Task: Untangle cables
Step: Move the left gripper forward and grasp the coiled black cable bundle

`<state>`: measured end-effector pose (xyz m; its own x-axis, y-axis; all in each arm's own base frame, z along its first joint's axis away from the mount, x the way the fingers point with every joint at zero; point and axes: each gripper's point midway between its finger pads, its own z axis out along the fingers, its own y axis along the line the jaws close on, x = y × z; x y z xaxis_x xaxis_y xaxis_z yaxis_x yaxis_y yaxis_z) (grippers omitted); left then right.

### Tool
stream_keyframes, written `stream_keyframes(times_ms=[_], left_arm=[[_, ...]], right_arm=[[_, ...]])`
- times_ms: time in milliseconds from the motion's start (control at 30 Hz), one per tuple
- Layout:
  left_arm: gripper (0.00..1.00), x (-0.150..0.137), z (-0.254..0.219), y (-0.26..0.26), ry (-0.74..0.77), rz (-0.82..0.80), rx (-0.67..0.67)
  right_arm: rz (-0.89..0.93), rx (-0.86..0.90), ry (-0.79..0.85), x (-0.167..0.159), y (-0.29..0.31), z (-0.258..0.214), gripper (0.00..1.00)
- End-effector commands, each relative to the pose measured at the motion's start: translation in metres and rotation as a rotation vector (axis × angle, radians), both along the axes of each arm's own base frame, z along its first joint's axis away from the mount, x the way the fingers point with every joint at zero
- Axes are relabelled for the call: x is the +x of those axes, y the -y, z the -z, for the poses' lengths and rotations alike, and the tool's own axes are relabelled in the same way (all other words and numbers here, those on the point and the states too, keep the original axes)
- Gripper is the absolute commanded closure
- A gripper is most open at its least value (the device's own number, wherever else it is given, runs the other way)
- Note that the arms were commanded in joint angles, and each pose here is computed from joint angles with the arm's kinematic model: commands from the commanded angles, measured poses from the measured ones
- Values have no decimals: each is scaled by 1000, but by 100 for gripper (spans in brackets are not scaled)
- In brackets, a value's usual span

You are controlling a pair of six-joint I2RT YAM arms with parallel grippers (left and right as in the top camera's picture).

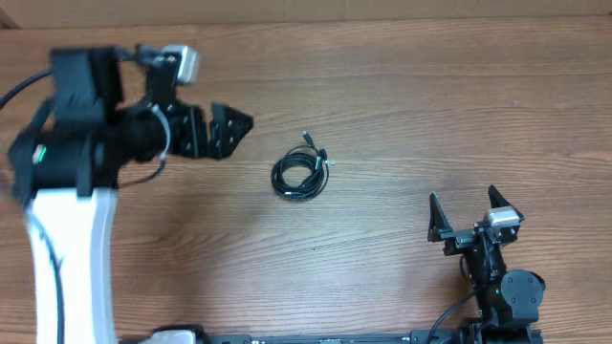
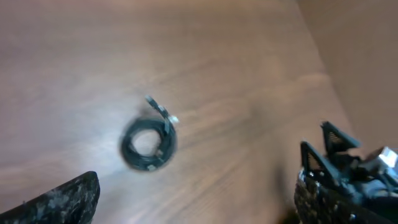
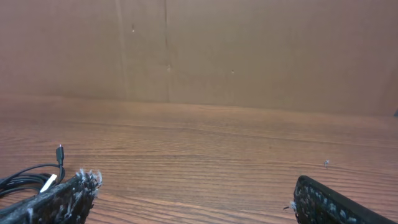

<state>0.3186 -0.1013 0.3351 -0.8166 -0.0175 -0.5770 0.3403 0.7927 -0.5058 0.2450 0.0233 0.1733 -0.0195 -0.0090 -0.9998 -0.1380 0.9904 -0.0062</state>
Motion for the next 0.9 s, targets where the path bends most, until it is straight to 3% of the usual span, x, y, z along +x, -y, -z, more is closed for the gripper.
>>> stream_keyframes(times_ms=[0,100,200,300,400,533,633,667,733,767,867], left_arm=[[0,9,21,16,-124,45,-53],[0,15,59,15,-251,23,42],[0,22,97,17,-373,-10,128],[0,26,122,27,-457,10,139],[0,28,157,38,-571,43,154],[0,29,190,45,-668,65,174],[0,35,211,46,-706,66,180],[0,37,217,46,-710,65,186],[21,44,232,41,-710,51,225],[24,46,239,39,-712,47,240],[19,47,255,35,-761,7,265]], right_arm=[[6,-1,6,0,1,1,0],[-41,12,58,-1,-7,-12,0],[-416,193,45,-25,-66,-25,0],[-656,299,-21,-50,-98,-28,0],[-672,389,20,-54,-97,-49,0],[-710,307,306,-80,-94,-124,0],[-655,247,378,-95,-87,-176,0],[-627,204,376,-98,-86,-190,0],[-550,134,323,-99,-79,-209,0],[-512,114,282,-98,-76,-215,0],[-402,86,90,-92,-64,-229,0]])
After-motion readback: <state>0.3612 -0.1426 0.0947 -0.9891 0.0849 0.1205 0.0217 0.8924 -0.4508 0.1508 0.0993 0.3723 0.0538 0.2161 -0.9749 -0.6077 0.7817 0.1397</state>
